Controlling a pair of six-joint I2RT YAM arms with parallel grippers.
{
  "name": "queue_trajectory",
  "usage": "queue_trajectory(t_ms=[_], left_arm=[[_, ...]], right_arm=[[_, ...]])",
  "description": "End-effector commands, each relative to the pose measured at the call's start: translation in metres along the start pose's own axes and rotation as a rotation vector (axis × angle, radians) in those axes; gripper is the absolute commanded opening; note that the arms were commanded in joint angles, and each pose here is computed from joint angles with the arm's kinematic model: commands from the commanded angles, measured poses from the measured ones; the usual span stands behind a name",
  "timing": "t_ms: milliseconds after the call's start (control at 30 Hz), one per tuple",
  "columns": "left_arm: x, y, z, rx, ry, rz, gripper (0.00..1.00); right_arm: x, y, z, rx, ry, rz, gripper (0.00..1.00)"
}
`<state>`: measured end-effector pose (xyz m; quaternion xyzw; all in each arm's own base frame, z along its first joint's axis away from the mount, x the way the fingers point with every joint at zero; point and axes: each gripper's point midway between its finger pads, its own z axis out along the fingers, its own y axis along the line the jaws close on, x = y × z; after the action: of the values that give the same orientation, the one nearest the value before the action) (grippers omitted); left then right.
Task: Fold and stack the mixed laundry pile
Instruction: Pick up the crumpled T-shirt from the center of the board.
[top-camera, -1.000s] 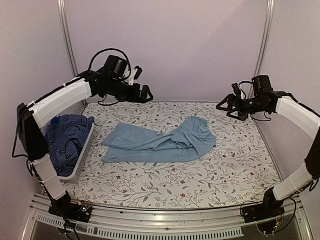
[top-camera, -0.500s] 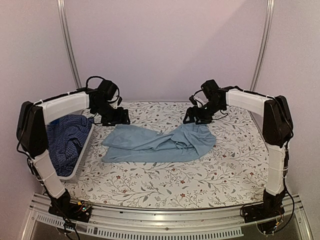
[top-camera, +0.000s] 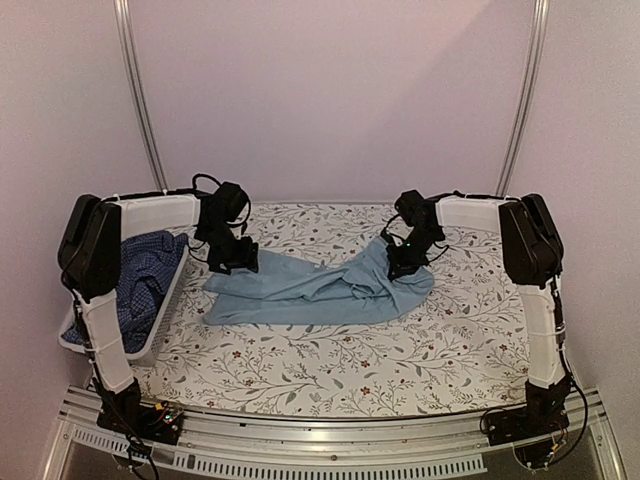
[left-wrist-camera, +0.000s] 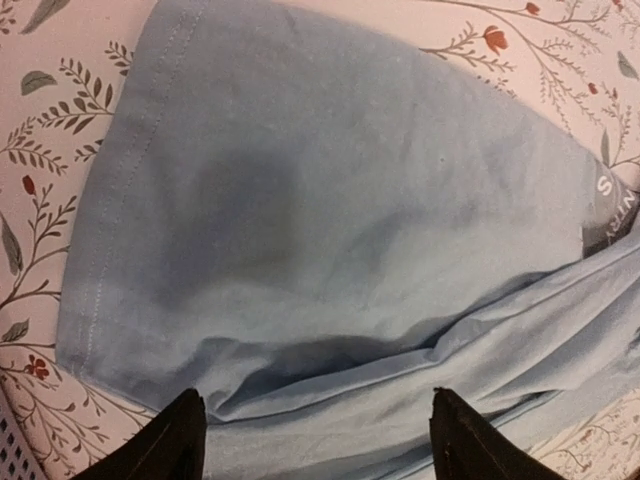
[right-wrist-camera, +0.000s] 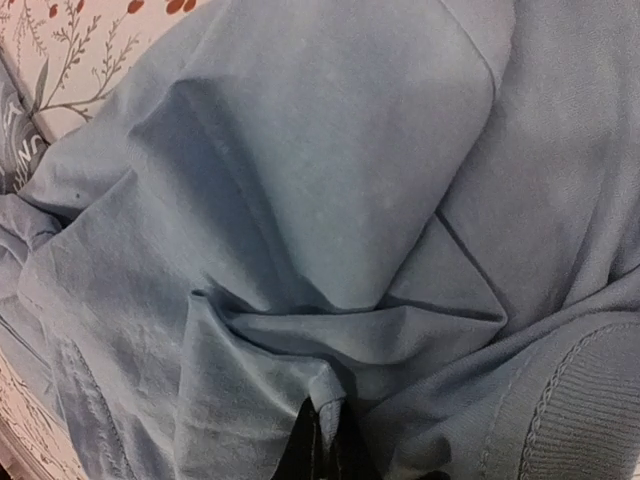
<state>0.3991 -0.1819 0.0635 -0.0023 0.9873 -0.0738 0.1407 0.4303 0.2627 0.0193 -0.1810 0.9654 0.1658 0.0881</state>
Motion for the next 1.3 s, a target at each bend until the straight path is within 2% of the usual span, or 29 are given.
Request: queue_trajectory(t_ms=[0,167,300,400,500,533,567,600,667,700,733,833,933,1067,1267], left_arm=[[-0.011,0.001,-0.013,-0.009,-0.024,-0.014,0.72],[-0.006,0.018,-0.016,-0.068,-0.031,-0.037,0.62],[0.003,0.031,-0.014,-0.082,-0.01,-0.075,0.58],[0.005,0.042,-0.011,-0.101,-0.01,-0.118,0.56],[0.004,0.057,-0.01,-0.12,-0.008,-0.193,0.56],[0.003,0.06,-0.011,-0.123,-0.011,-0.217,0.56],[0.002,0.063,-0.01,-0.124,-0.016,-0.237,0.57],[0.001,0.066,-0.011,-0.127,-0.022,-0.257,0.59],[0.0,0.072,-0.008,-0.139,-0.021,-0.285,0.62],[-0.001,0.074,-0.006,-0.14,-0.018,-0.295,0.63],[-0.001,0.074,-0.003,-0.141,-0.013,-0.301,0.64],[0.0,0.077,0.007,-0.153,0.011,-0.316,0.64],[0.001,0.078,0.017,-0.151,0.029,-0.325,0.65],[0.0,0.078,0.027,-0.151,0.043,-0.334,0.65],[0.006,0.08,0.038,-0.161,0.072,-0.36,0.66]], right_arm=[[0.034,0.0,-0.04,0.029,0.02,-0.001,0.0],[0.079,-0.015,-0.096,0.006,-0.041,0.101,0.0],[0.133,-0.037,-0.094,0.004,0.002,0.214,0.06],[0.174,-0.04,-0.083,-0.001,0.081,0.262,0.06],[0.199,-0.041,-0.082,0.007,0.118,0.304,0.05],[0.201,-0.042,-0.086,0.016,0.105,0.311,0.09],[0.198,-0.044,-0.092,0.029,0.085,0.326,0.17],[0.195,-0.047,-0.098,0.038,0.072,0.341,0.33],[0.182,-0.048,-0.111,0.043,0.034,0.362,0.77],[0.174,-0.048,-0.116,0.049,0.008,0.366,0.95],[0.159,-0.046,-0.124,0.039,-0.046,0.354,0.98],[0.121,-0.032,-0.146,-0.025,-0.18,0.298,0.97],[0.089,-0.015,-0.155,-0.073,-0.227,0.23,0.9],[0.051,0.023,-0.145,-0.13,-0.221,0.126,0.86],[0.028,0.076,-0.097,-0.121,-0.142,-0.016,0.87]])
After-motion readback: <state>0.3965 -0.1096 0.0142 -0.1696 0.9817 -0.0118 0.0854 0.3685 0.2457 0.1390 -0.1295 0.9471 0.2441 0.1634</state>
